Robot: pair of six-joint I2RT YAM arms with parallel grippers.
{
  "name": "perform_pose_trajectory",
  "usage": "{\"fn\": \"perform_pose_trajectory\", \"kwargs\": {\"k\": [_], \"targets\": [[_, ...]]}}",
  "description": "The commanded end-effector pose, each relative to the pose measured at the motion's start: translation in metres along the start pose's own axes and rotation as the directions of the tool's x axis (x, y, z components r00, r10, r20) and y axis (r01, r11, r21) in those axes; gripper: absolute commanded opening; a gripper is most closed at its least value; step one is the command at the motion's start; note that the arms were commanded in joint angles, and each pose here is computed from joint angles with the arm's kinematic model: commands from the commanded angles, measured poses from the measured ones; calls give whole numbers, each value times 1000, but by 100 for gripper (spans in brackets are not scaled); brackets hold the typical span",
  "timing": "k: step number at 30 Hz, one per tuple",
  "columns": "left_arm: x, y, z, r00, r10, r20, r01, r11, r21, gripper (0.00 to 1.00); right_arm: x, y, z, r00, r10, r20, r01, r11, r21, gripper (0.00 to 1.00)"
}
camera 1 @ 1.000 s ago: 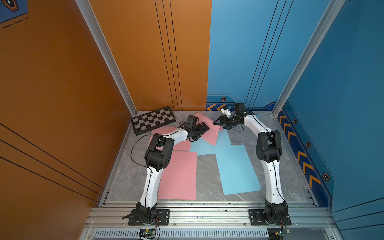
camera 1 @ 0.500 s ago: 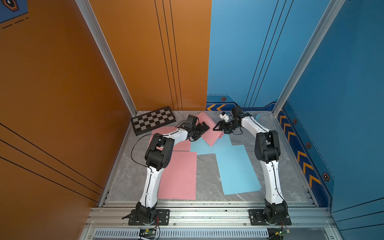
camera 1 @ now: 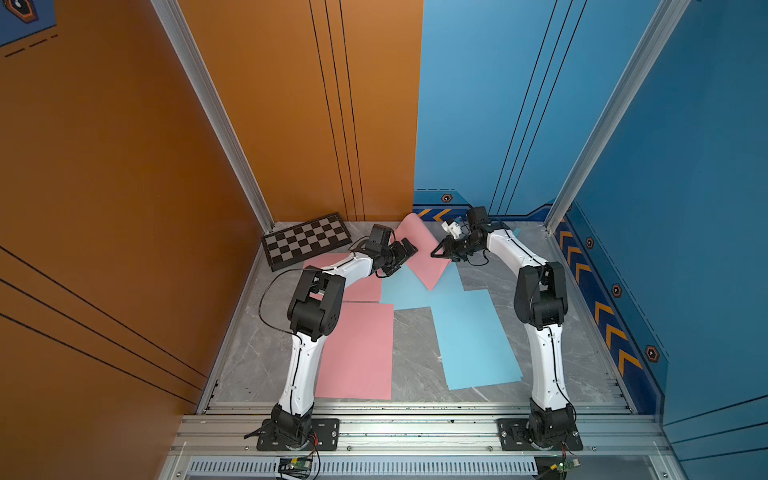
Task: Sort the scattered colored papers by color
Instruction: Pick up the colored paper.
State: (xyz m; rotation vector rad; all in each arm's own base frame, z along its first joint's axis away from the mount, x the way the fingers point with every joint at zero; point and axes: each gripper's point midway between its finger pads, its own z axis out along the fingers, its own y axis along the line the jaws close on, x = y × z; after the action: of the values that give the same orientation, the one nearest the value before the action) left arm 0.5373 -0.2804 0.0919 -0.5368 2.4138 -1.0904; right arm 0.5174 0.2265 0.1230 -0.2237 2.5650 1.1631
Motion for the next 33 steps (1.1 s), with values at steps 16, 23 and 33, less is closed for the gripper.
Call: {"fn": "perform_pose_trajectory", "kwargs": {"k": [16,23,33], "targets": [[-13,-107,-60,987,37,159,-113,857,503,98,-29,116,-123,914,-214,345,219,975,27,25],[-9,-179,-93,959,88,269,-263,627,733,98,-25,115,-172,849,-142,508,166,986,-1,24],[12,-231,-117,951,132,280,-309,428,849,100,-21,96,-184,832,-76,549,112,993,-31,24]]}}
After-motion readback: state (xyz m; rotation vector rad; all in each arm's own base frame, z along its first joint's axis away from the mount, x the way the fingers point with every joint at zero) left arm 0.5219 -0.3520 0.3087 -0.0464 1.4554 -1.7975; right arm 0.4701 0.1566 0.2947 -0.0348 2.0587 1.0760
